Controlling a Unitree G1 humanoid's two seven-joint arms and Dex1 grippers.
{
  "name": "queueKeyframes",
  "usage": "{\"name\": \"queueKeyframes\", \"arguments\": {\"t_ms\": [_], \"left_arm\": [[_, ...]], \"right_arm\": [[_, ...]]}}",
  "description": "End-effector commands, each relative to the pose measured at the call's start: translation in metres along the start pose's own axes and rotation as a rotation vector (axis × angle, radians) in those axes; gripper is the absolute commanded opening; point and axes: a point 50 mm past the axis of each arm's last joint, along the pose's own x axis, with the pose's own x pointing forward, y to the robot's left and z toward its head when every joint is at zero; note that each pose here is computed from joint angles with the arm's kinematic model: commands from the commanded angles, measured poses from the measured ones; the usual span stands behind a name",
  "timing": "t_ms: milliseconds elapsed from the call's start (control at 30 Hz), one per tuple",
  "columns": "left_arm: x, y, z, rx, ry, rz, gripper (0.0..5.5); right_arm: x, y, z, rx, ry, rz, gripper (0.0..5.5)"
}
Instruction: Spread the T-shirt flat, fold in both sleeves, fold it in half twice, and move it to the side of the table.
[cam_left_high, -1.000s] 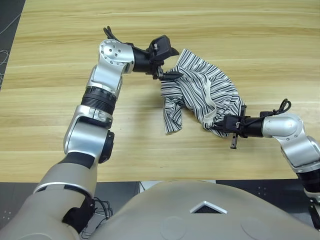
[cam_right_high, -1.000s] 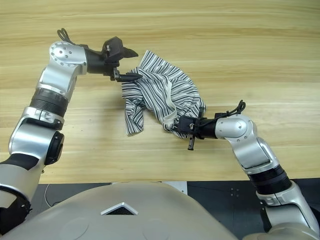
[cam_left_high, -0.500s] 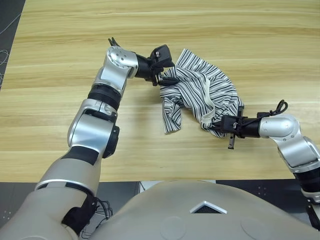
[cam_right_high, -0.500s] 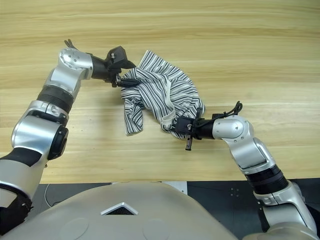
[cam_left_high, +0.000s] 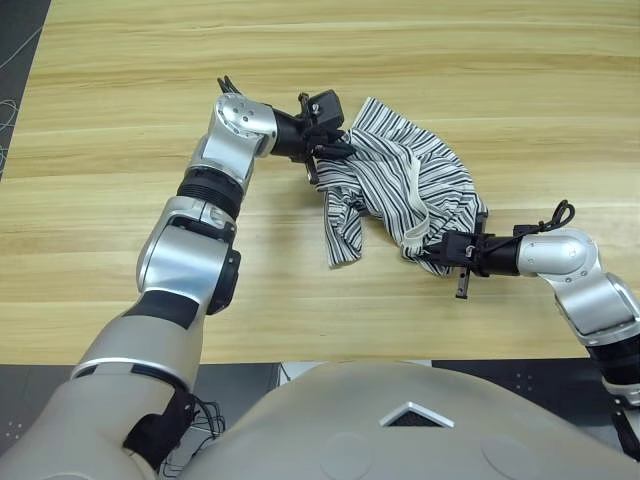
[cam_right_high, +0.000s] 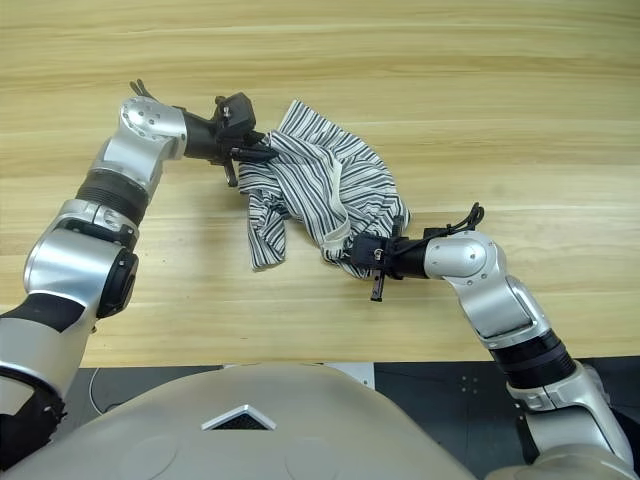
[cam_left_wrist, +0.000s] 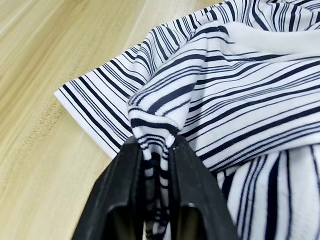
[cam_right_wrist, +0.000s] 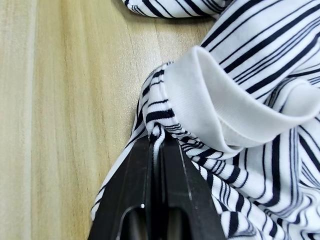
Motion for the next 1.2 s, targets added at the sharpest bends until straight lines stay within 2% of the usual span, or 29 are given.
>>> {"name": "queueKeyframes", "arguments": {"t_ms": [33, 333, 433, 600, 767, 867, 967, 1100, 1200], "left_arm": [[-0.003, 0.006, 0.013, 0.037, -0.030, 0.011, 0.12], [-0.010, 0.012, 0.020, 0.094, -0.042, 0.041, 0.12], [-0.038, 0.035, 0.036, 0.113, -0.113, 0.174, 0.12], [-0.120, 0.078, 0.085, 0.142, -0.275, 0.444, 0.12], [-0.155, 0.094, 0.106, 0.166, -0.267, 0.598, 0.12], [-0.165, 0.105, 0.112, 0.154, -0.226, 0.803, 0.12], [-0.175, 0.114, 0.127, 0.170, -0.186, 1.016, 0.12], [-0.206, 0.120, 0.175, 0.302, -0.146, 1.391, 0.12], [-0.243, 0.113, 0.213, 0.325, -0.362, 1.659, 0.12]], "right_arm": [[-0.001, -0.001, 0.001, -0.021, 0.007, -0.001, 0.10], [-0.003, -0.005, 0.004, -0.029, 0.000, -0.003, 0.10], [-0.023, -0.041, 0.024, -0.015, -0.080, -0.090, 0.10], [-0.066, -0.130, 0.066, 0.072, -0.275, -0.300, 0.10], [-0.076, -0.192, 0.096, 0.127, -0.364, -0.439, 0.10], [-0.067, -0.236, 0.112, 0.143, -0.330, -0.686, 0.10], [-0.067, -0.259, 0.140, 0.162, -0.344, -0.917, 0.10], [-0.105, -0.274, 0.196, 0.130, -0.455, -1.239, 0.10], [-0.137, -0.272, 0.238, 0.010, -0.602, -1.428, 0.10]]}}
